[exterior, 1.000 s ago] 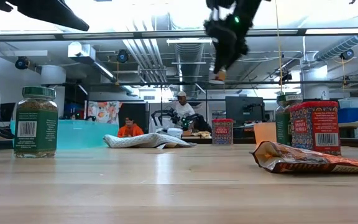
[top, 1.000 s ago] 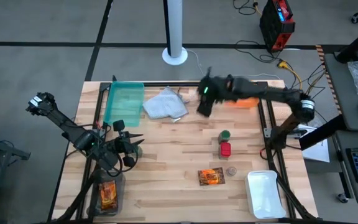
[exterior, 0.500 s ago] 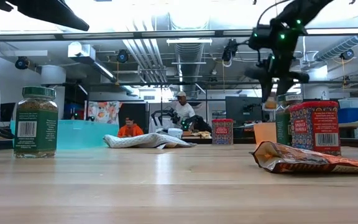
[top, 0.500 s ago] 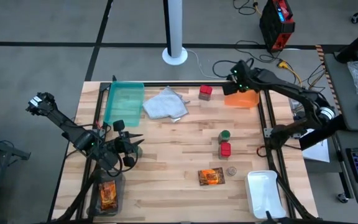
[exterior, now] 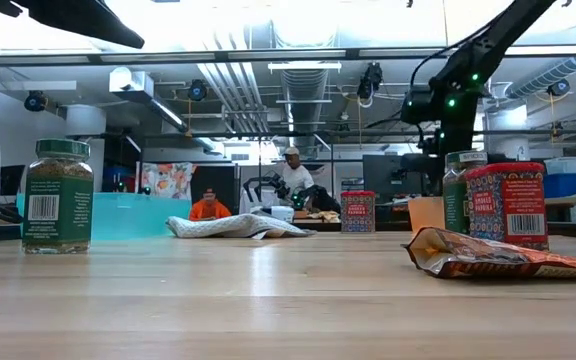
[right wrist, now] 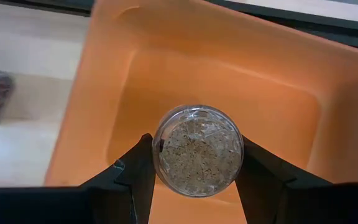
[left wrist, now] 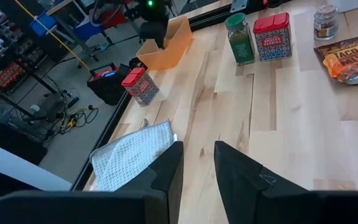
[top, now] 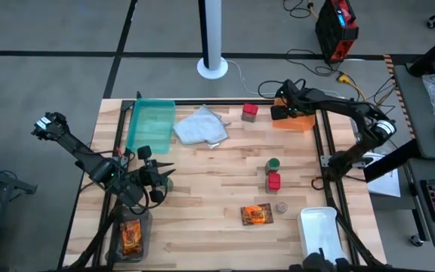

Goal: Sort spices by type
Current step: Put the top brown seasoning bottle into the orange bin, then put the left green seasoning bottle into the blue bin

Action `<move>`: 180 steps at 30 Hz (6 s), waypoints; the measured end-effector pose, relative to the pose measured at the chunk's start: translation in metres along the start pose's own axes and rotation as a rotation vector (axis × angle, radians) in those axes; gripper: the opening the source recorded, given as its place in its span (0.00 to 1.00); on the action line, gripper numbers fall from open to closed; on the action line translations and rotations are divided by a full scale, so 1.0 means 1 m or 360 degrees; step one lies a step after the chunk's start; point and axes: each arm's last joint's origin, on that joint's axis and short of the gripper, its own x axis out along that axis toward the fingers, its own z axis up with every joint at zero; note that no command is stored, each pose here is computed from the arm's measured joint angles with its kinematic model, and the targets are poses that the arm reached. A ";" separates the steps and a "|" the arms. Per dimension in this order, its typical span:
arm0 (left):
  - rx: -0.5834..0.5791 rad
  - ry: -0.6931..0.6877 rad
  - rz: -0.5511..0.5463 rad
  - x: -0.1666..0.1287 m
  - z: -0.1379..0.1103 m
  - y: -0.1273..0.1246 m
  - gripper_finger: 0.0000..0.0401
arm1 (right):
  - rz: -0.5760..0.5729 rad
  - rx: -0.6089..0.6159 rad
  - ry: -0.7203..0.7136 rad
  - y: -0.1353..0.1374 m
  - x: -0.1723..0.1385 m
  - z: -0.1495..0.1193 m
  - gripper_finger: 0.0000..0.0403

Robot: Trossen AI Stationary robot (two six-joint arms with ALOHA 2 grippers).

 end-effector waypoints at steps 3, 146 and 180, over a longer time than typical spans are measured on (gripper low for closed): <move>0.0004 0.0000 0.0001 0.000 0.000 0.000 0.19 | -0.0018 -0.0011 0.0040 0.001 0.008 0.001 0.42; 0.0029 0.0582 -0.0558 0.028 0.001 0.002 0.46 | 0.1081 -0.1099 -0.0761 0.113 -0.204 -0.204 0.40; -0.0289 0.0784 0.0331 0.033 0.044 0.121 0.46 | 0.1127 -0.1449 -0.0839 0.121 -0.210 -0.235 0.13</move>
